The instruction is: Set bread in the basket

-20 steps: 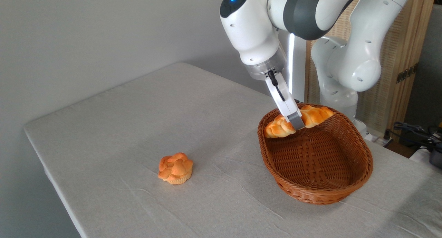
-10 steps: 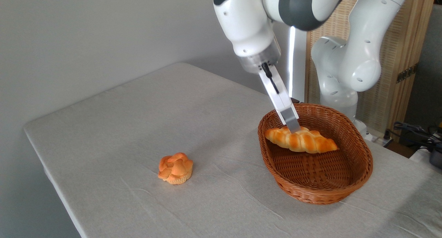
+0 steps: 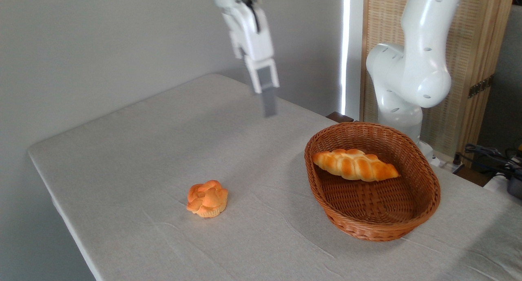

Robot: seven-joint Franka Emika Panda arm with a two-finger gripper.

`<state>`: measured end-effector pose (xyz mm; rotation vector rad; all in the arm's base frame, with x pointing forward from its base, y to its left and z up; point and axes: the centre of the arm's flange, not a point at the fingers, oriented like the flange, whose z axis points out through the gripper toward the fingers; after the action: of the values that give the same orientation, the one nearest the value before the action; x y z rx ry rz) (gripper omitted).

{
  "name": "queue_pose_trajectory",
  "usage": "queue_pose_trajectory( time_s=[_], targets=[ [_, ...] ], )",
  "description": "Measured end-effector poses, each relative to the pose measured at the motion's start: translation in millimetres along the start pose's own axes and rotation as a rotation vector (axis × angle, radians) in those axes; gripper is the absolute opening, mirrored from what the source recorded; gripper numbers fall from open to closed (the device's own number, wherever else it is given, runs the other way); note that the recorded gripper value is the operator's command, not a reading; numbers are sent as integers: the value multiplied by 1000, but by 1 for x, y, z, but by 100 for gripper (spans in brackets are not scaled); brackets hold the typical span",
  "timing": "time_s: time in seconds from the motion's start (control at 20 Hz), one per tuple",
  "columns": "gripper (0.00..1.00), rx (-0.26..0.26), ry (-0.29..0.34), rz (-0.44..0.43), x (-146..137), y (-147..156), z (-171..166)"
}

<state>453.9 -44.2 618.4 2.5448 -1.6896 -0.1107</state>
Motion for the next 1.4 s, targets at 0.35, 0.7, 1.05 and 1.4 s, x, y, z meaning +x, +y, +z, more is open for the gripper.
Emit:
queue_pose_trajectory(
  time_s=[0.35,0.7,1.05,1.4],
  targets=[
    [100,27,107,-170,33,-65,-39],
    [100,44,74,-243,49,-60,-39],
    [100,139,76,-245,43,-74,-45],
    [100,115,32,-303,-6,-97,-39]
  ],
)
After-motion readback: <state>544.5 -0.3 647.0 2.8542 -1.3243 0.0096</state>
